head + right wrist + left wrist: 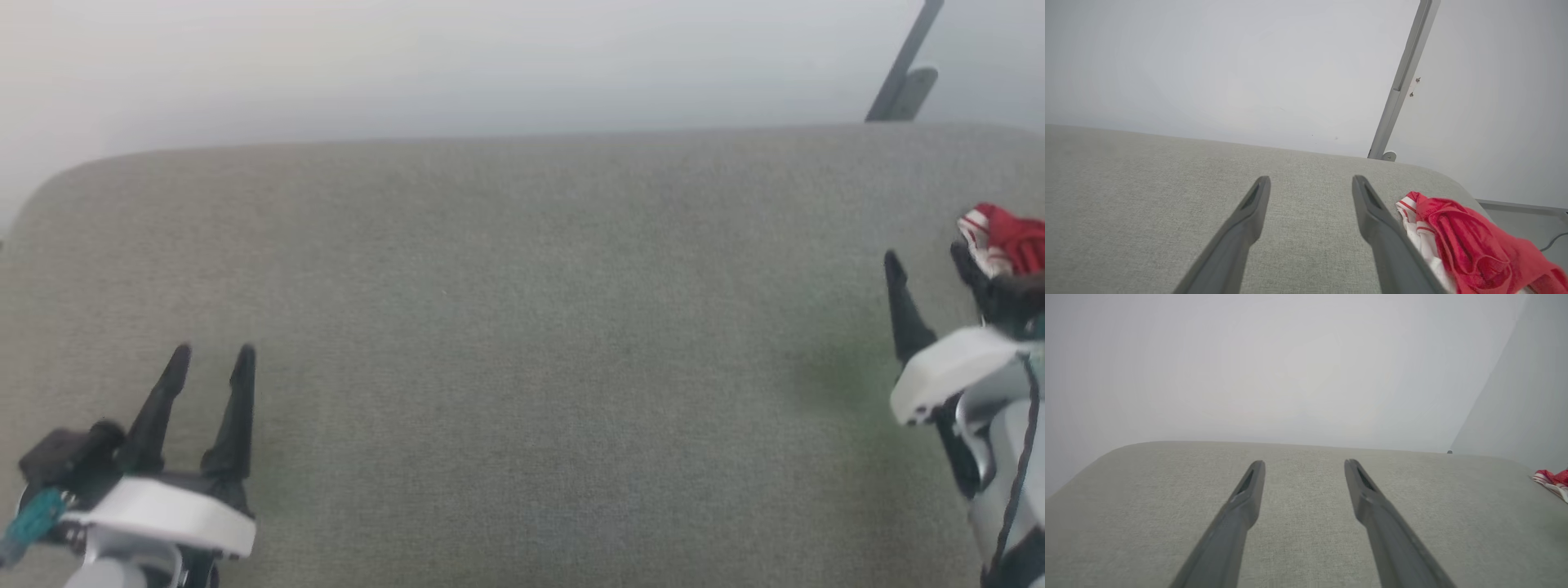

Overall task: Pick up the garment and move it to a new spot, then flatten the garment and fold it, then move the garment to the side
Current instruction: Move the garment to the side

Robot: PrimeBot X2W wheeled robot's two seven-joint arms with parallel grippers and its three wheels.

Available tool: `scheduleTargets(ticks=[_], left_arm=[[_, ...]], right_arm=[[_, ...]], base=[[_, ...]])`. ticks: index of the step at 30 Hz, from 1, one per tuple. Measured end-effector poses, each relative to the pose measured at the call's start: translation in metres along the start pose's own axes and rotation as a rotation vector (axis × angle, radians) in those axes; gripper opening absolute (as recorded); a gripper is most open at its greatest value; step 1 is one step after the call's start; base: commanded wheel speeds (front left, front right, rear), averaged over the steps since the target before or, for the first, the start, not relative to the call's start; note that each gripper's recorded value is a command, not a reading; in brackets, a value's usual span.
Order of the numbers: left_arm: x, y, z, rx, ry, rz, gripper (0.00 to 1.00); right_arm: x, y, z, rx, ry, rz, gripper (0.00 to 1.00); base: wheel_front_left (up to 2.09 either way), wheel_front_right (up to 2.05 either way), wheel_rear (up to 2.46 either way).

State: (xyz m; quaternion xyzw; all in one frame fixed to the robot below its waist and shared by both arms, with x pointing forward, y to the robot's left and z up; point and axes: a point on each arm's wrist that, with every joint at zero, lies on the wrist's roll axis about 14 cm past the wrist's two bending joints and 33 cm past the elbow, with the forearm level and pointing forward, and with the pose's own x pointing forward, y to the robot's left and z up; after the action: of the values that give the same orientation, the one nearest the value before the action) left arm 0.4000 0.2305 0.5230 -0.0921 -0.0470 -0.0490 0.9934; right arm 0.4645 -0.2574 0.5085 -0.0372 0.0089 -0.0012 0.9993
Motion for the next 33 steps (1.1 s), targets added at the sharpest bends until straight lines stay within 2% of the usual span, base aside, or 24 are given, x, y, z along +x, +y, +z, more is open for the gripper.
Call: scheduleTargets(ticks=[16, 33], left_arm=[[-0.059, 0.030, 0.012, 0.011, -0.025, 0.124, 1.00], [-0.074, 0.037, 0.014, 0.019, -0.030, 0.154, 1.00]], right_arm=[[-0.049, 0.045, -0.009, 0.059, -0.028, 0.062, 1.00], [-0.076, 0.069, -0.017, 0.120, -0.028, 0.080, 1.00]], base=[[0.00, 0.00, 0.00], [0.00, 0.00, 0.00]])
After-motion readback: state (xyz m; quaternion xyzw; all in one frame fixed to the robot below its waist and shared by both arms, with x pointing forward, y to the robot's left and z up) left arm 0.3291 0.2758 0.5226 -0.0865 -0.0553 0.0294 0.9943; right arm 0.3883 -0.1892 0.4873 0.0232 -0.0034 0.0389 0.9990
